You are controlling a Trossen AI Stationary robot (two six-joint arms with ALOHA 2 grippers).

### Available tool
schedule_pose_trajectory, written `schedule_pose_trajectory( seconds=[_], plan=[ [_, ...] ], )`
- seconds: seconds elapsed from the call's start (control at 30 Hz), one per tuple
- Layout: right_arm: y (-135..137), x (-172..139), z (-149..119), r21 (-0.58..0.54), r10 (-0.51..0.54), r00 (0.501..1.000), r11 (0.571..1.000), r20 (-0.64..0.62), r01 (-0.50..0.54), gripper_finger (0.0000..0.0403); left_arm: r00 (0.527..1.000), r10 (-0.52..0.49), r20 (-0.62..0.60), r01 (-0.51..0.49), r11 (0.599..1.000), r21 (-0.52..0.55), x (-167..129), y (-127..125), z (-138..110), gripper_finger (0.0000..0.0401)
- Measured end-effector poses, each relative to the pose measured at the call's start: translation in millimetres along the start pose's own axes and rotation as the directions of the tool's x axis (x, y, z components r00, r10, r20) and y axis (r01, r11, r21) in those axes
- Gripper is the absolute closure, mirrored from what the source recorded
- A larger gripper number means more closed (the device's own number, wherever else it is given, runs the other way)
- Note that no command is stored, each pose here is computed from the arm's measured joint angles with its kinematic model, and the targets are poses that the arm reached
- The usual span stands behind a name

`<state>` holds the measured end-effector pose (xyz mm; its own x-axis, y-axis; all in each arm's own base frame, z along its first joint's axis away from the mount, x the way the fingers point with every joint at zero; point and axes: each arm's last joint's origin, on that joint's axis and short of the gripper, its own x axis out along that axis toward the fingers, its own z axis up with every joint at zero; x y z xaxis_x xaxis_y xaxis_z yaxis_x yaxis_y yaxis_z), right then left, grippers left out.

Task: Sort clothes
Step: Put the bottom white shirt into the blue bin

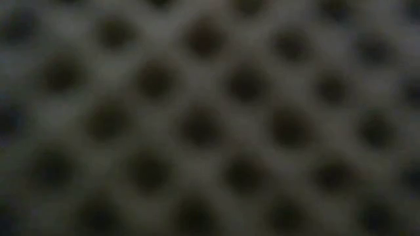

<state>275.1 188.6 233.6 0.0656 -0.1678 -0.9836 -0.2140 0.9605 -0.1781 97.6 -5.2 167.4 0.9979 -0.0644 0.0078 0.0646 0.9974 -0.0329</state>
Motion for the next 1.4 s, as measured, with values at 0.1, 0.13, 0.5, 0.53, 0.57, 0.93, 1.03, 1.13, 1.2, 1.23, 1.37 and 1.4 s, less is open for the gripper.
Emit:
schedule_pose_trajectory(
  seconds=[0.1, 0.13, 0.5, 0.53, 0.57, 0.93, 1.03, 1.13, 1.2, 1.23, 1.37, 1.4],
  plan=[
    [-2, 5, 3, 0.055, 0.055, 0.998, 0.997, -0.041, -0.053, 0.0313, 1.0, 0.0, 0.0, 0.0, 1.0, 0.0, 0, 0, 0, 0.0166],
    [-4, 2, 2, 0.081, 0.089, 0.995, 0.993, -0.044, -0.086, 0.0355, 1.0, 0.0, 0.0, 0.0, 1.0, 0.0, 0, 0, 0, 0.0166],
    [-108, -209, -83, 0.574, -0.191, 0.826, 0.798, 0.53, -0.184, 0.0399, 1.0, 0.0, -0.001, 0.0, 1.0, 0.0, 0, 0, 0, 0.0166],
    [-123, -224, -98, 0.64, -0.282, 0.775, 0.742, 0.566, -0.197, 0.04, 1.0, 0.0, 0.0, 0.0, 1.0, 0.0, 0, 0, 0, 0.0166],
    [-137, -237, -112, 0.696, -0.384, 0.71, 0.688, 0.59, -0.207, 0.04, 1.0, 0.0, 0.0, 0.0, 1.0, 0.0, 0, 0, 0, 0.0166],
    [-206, -321, -230, 0.989, -0.981, 0.178, 0.051, 0.076, -0.14, 0.0402, 1.0, 0.0, -0.003, 0.0, 1.0, 0.0, 0, 0, 0, 0.0166],
    [-213, -321, -229, 0.999, -0.984, 0.176, -0.027, -0.02, -0.036, 0.0402, 1.0, 0.0, -0.003, 0.0, 1.0, 0.0, 0, 0, 0, 0.0166],
    [-219, -318, -227, 0.995, -0.981, 0.177, -0.073, -0.085, 0.073, 0.0402, 1.0, 0.0, -0.003, 0.0, 1.0, 0.0, 0, 0, 0, 0.0166],
    [-221, -316, -222, 0.992, -0.98, 0.189, -0.047, -0.068, 0.117, 0.0402, 1.0, 0.0, -0.003, 0.0, 1.0, 0.0, 0, 0, 0, 0.0166],
    [-221, -315, -219, 0.992, -0.979, 0.201, -0.011, -0.037, 0.125, 0.0402, 1.0, 0.0, -0.003, 0.0, 1.0, 0.0, 0, 0, 0, 0.0166],
    [-220, -308, -200, 0.963, -0.923, 0.302, 0.265, 0.238, 0.052, 0.0402, 1.0, 0.0, -0.003, 0.0, 1.0, 0.0, 0, 0, 0, 0.0166],
    [-220, -306, -193, 0.942, -0.892, 0.332, 0.334, 0.306, 0.029, 0.0402, 1.0, 0.0, -0.003, 0.0, 1.0, 0.0, 0, 0, 0, 0.0166]
  ],
)
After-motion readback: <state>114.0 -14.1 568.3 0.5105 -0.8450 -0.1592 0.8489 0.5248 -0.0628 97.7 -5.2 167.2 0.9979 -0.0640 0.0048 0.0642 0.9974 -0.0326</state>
